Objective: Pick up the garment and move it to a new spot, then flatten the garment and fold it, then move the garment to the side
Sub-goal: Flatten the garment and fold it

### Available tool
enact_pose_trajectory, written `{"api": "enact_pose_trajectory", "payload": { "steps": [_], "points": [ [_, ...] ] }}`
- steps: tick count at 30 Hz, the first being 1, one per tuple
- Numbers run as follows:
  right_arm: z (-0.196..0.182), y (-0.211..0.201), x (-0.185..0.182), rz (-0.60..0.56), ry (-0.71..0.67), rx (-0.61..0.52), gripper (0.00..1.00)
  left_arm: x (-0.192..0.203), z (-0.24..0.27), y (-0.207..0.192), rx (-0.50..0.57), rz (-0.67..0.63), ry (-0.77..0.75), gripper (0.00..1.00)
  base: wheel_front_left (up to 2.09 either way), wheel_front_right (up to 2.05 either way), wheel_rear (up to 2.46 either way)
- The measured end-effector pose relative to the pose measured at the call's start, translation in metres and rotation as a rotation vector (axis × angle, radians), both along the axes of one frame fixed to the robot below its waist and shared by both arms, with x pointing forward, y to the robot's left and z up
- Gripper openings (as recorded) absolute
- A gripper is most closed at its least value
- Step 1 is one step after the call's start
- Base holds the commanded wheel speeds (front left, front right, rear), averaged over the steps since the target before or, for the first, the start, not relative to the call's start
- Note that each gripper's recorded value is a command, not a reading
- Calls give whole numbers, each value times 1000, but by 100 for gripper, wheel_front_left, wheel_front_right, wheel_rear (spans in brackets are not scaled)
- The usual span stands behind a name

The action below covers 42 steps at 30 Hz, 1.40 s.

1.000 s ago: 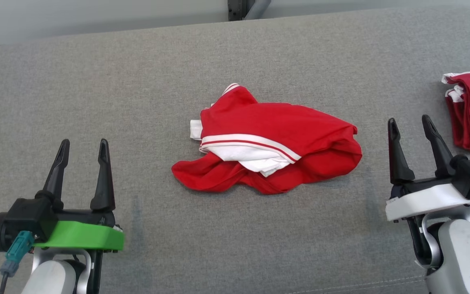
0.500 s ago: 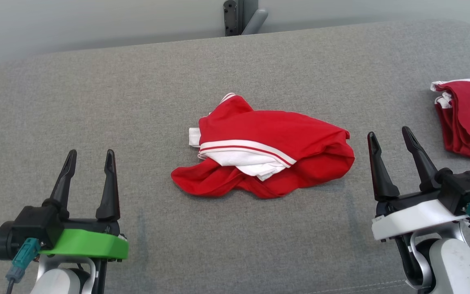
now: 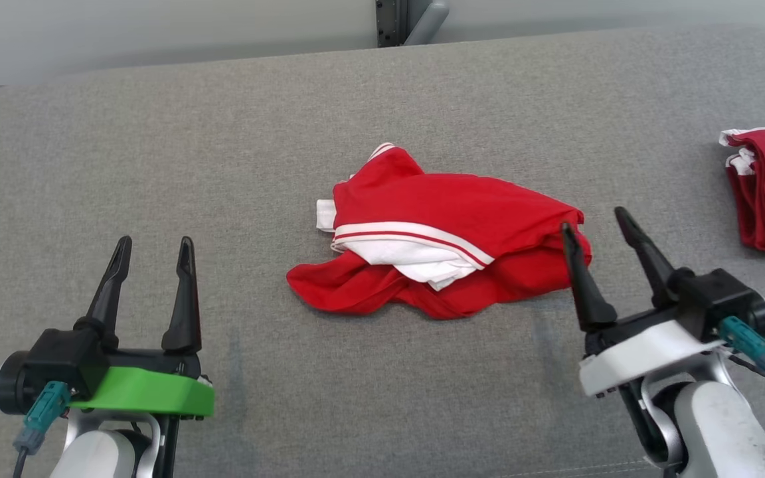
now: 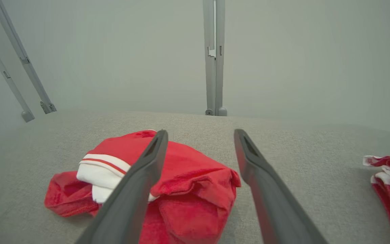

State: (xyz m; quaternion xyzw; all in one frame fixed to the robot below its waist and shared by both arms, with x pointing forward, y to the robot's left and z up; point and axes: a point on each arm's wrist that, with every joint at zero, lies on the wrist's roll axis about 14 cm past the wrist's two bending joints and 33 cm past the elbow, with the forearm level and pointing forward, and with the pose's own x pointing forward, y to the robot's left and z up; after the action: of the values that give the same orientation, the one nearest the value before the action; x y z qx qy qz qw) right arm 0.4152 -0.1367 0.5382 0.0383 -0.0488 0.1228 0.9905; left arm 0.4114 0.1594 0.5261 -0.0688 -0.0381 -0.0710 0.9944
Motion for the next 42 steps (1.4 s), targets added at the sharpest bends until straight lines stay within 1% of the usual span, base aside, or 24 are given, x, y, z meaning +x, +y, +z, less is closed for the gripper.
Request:
{"api": "enact_pose_trajectory", "payload": {
  "steps": [2,3,7,13,17,19,22,23,24,25,26,30,34,39,42],
  "points": [
    [-7,16,4,57,24,-17,100,2,0,1,-2,4,-1,100,0,0,0],
    [-17,34,8,121,55,-40,100,4,-3,3,-3,10,5,100,0,0,0],
    [-36,75,17,257,109,-74,100,6,-10,6,-12,24,20,100,0,0,0],
    [-69,131,23,467,183,-181,100,8,-22,17,-17,64,46,100,0,0,0],
    [-88,154,26,565,202,-273,100,7,-30,27,-18,99,64,100,0,0,0],
    [-100,159,29,597,217,-346,100,7,-35,31,-19,113,76,100,0,0,0],
    [-110,164,34,618,219,-399,100,6,-39,35,-21,126,84,100,0,0,0],
    [-111,165,36,621,218,-411,73,6,-40,37,-20,131,88,100,0,0,0],
    [-112,165,38,617,218,-420,40,6,-41,38,-20,134,91,100,0,0,0],
    [-113,164,40,611,222,-428,13,6,-42,39,-20,138,93,100,0,0,0],
    [-113,163,42,607,221,-430,0,6,-42,38,-22,138,93,100,0,0,0],
    [-100,163,47,582,186,-397,0,7,-42,36,-25,132,89,100,0,0,0],
    [-70,165,52,559,104,-321,0,10,-40,34,-25,125,81,100,0,0,0],
    [-8,169,52,540,-73,-194,0,14,-38,28,-25,106,69,100,0,0,0],
    [37,156,56,478,-188,-111,0,17,-36,23,-24,89,61,100,0,0,0]
  ]
}}
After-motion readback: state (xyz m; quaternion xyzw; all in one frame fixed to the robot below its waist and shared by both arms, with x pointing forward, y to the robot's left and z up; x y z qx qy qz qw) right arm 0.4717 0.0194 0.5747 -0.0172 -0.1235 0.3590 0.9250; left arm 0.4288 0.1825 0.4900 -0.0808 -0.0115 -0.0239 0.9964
